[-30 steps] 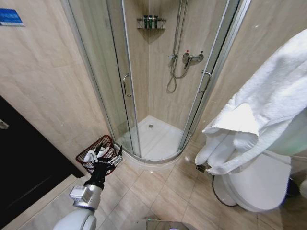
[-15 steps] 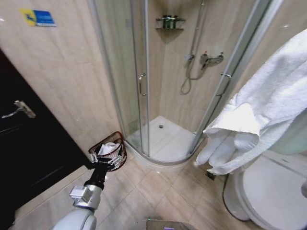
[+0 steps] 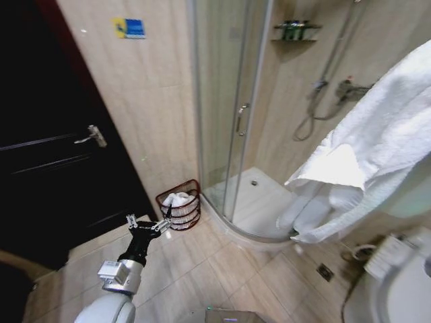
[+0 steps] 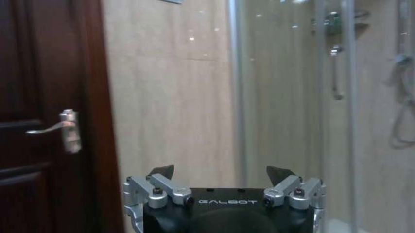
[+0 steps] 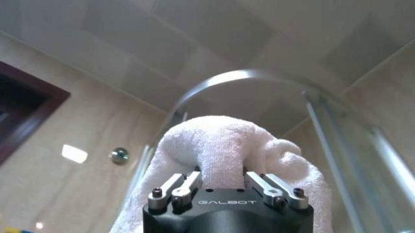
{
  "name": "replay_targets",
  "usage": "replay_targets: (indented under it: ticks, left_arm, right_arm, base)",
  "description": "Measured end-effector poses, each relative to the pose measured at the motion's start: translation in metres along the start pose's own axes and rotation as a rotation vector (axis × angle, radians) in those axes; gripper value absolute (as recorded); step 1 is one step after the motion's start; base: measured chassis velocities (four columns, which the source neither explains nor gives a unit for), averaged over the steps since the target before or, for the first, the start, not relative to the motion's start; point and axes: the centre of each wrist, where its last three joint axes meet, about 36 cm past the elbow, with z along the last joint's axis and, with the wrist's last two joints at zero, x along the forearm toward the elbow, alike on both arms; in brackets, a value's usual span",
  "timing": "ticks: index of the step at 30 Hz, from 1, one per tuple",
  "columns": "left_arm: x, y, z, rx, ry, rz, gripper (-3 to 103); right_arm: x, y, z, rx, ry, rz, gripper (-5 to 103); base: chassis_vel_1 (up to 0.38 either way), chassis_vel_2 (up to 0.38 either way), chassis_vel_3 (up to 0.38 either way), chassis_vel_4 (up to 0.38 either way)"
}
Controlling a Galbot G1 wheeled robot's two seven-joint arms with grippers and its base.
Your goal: Discard the used towel into the hamper.
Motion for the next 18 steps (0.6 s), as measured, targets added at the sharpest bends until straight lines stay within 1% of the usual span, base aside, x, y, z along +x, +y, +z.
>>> replay_targets:
  ticks: [8, 18]
  left_arm:
    - [0.0, 0.0, 0.0, 0.0, 0.0, 0.0, 93]
    - [0.0, 0.0, 0.0, 0.0, 0.0, 0.0, 93]
  right_arm:
    - [-0.0003, 0.0005, 0.0004, -0.003, 0.002, -0.001, 20]
    - [0.0006, 0.0007, 0.0008, -0.005, 0.003, 0.001, 20]
  base:
    - [0.104, 0.107, 0.109, 0.11]
    - [0.009, 0.009, 0.01, 0.007]
